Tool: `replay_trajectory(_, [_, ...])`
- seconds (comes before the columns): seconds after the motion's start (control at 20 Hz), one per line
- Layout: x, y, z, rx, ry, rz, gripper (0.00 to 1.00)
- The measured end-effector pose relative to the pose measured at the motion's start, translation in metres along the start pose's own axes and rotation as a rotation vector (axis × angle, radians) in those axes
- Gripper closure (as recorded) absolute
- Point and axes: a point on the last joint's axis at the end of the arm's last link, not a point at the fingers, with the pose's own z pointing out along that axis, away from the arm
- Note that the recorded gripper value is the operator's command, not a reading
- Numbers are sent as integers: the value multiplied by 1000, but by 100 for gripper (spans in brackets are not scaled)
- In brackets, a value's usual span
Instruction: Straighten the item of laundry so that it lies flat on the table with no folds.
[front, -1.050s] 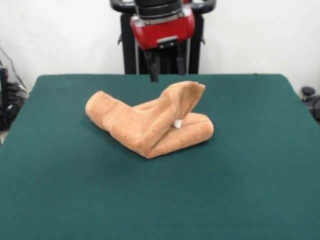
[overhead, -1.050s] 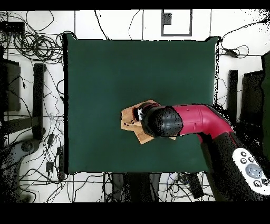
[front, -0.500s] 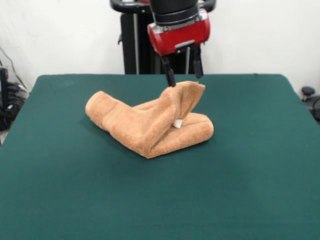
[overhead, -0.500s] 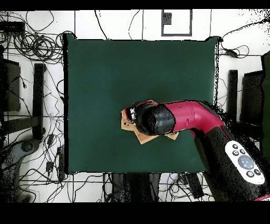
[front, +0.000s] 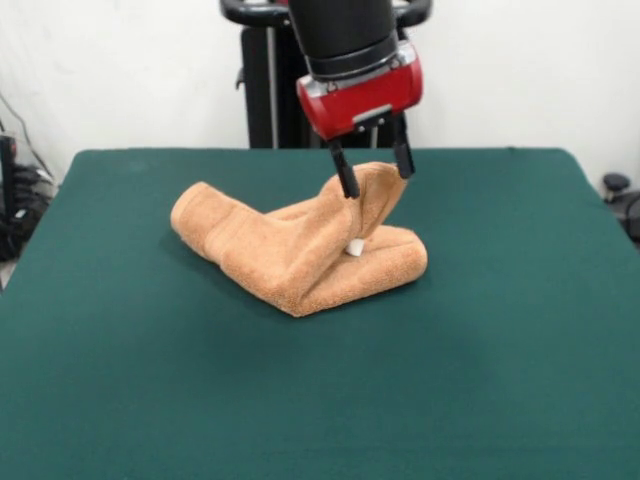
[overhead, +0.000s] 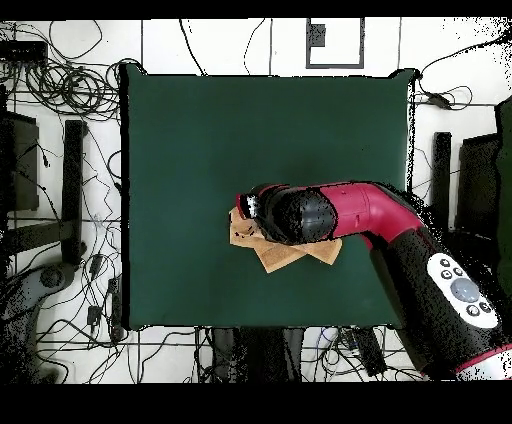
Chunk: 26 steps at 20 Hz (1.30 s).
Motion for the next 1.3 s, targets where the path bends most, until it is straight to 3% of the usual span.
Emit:
replay_trajectory(0.75, [1, -2, 9, 14, -9, -53, 0])
replay_trajectory(1.0, [-7, 7, -1, 7, -12, -63, 0])
replay_trajectory(1.3, [-16, 14, -34, -5, -4, -59, 0])
